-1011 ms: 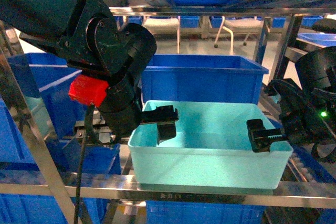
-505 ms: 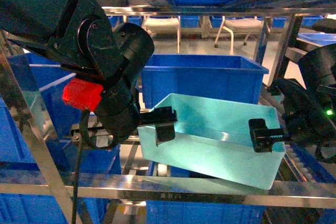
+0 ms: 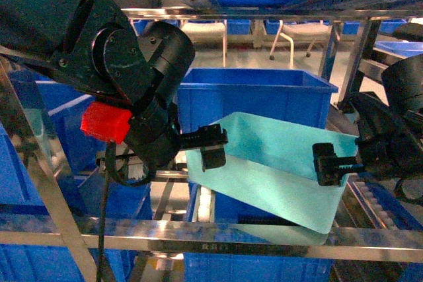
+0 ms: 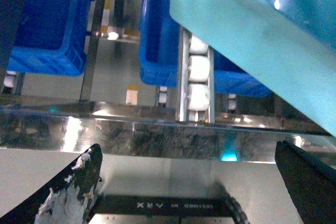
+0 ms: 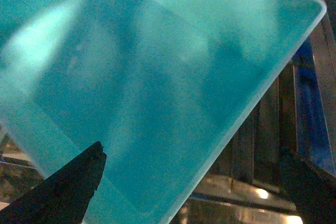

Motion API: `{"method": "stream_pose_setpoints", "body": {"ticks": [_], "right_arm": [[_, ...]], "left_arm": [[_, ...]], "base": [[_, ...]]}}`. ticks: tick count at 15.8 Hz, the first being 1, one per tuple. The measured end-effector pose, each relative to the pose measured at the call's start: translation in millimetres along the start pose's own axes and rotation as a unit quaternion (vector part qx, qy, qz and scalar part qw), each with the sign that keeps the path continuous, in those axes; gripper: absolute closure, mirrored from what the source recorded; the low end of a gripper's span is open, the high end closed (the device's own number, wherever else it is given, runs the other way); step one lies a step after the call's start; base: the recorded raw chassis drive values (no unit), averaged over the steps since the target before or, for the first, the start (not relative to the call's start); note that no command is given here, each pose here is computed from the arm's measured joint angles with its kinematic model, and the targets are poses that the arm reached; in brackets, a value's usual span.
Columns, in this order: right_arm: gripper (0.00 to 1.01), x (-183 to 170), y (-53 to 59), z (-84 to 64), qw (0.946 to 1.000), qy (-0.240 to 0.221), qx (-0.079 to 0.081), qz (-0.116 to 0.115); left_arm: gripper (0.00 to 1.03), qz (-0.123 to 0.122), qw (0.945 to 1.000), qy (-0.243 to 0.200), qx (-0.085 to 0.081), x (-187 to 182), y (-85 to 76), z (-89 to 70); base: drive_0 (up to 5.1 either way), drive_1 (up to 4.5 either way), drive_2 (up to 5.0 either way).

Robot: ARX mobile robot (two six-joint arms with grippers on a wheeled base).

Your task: Organize blue bins on left shelf correctly

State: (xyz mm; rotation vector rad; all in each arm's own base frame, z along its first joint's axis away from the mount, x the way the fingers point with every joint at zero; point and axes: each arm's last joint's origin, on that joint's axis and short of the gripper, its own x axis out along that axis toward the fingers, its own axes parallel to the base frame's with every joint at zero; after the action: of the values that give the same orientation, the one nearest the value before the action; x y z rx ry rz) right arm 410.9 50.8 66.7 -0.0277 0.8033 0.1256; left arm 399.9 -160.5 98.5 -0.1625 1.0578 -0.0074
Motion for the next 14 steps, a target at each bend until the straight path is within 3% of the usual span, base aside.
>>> {"method": "stream_pose_setpoints", "body": {"ticks": [1, 3, 4, 7, 10, 14], "right_arm": [[0.03, -6, -0.2, 5.0, 0.9993, -0.033, -0.010, 0.014], [0.03, -20, 0.1, 15.5, 0.9956, -0.086, -0.032, 0.019], [0.03, -23, -0.1, 14.4, 0.9945, -0.095, -0.042, 0.012], [0.03, -28, -0.5, 0.8, 0.9948, -0.090, -0.047, 0.012], [0.03, -49, -0.1, 3.8, 0.9921, -0.116, -0.047, 0.010], [0.03, -74, -0.1, -12.1, 0.9942, -0.097, -0.046, 0.007]], "left_arm": [[0.05, -0.008, 0.9994, -0.033, -0.006, -10, -0.4, 0.6], [0.05, -0.027, 0.9956, -0.084, -0.032, -30, -0.1, 1.7], [0.05, -0.030, 0.9937, -0.100, -0.041, -37, 1.5, 0.2], [0.05, -0.026, 0.9899, -0.128, -0.055, -56, 11.7, -11.8], [0.05, -0.033, 0.9851, -0.161, -0.051, -83, 12.0, -15.3], [0.05, -0.018, 0.9861, -0.159, -0.043, -107, 18.7, -36.0]], "base": [[0.0, 0.00, 0.0], [0.0, 0.00, 0.0], [0.0, 0.00, 0.0], [0.0, 0.00, 0.0], [0.0, 0.00, 0.0], [0.0, 0.00, 0.0]]}}
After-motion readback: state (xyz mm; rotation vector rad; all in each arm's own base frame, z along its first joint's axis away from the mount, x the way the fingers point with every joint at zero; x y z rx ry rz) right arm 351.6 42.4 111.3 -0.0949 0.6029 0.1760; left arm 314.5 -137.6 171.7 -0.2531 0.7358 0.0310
